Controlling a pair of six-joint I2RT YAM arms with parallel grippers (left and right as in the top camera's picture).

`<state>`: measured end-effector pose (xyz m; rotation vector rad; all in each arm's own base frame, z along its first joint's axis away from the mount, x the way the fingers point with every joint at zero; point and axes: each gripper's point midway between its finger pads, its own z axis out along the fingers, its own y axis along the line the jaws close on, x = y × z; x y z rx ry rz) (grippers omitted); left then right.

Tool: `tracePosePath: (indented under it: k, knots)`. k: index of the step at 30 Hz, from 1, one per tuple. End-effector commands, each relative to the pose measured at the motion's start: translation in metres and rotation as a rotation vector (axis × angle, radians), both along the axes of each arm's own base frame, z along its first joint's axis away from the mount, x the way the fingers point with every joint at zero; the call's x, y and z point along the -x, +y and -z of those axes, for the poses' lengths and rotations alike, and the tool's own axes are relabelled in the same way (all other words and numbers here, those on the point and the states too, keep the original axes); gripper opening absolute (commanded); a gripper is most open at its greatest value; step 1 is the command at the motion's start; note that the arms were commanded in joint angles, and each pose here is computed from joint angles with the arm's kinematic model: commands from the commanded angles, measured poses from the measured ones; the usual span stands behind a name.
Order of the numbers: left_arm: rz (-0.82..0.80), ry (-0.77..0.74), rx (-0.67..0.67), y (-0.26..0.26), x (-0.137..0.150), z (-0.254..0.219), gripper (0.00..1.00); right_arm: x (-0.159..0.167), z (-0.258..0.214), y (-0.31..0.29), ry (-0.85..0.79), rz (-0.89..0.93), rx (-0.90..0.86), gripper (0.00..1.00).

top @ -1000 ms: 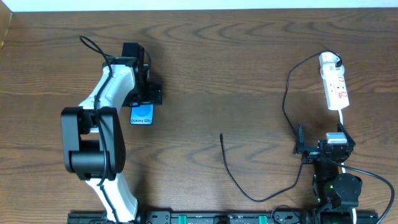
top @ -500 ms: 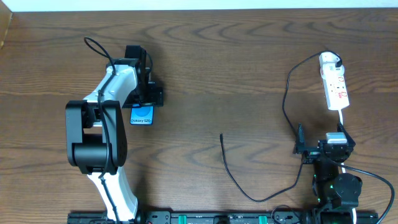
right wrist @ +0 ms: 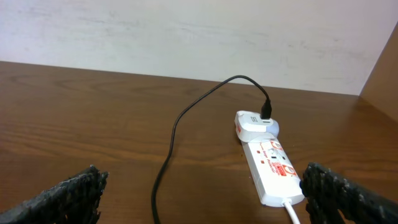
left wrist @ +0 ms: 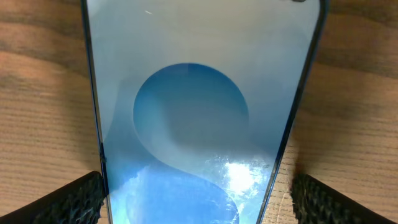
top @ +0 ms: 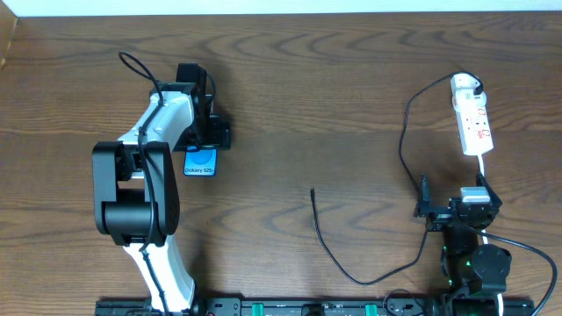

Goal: Plug charger to phone and switch on socket
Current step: 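Close the left gripper on the phone and tilt it up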

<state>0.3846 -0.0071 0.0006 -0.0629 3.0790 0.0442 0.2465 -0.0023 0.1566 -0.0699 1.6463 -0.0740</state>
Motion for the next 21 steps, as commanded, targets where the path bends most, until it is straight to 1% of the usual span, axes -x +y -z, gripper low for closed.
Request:
tracePosePath:
  k: [1, 13, 21]
  knots:
    - [0.032, 0.014, -0.011, 0.003, 0.003, 0.003, 0.95, 0.0, 0.0, 0.003, -0.001, -0.011, 0.011, 0.99]
    - [0.031, -0.007, -0.011, 0.003, -0.002, 0.003, 0.95, 0.0, 0.0, 0.003, -0.001, -0.011, 0.011, 0.99]
    - [0.032, 0.033, -0.012, 0.003, 0.013, 0.014, 0.96, 0.0, 0.0, 0.003, -0.001, -0.011, 0.011, 0.99]
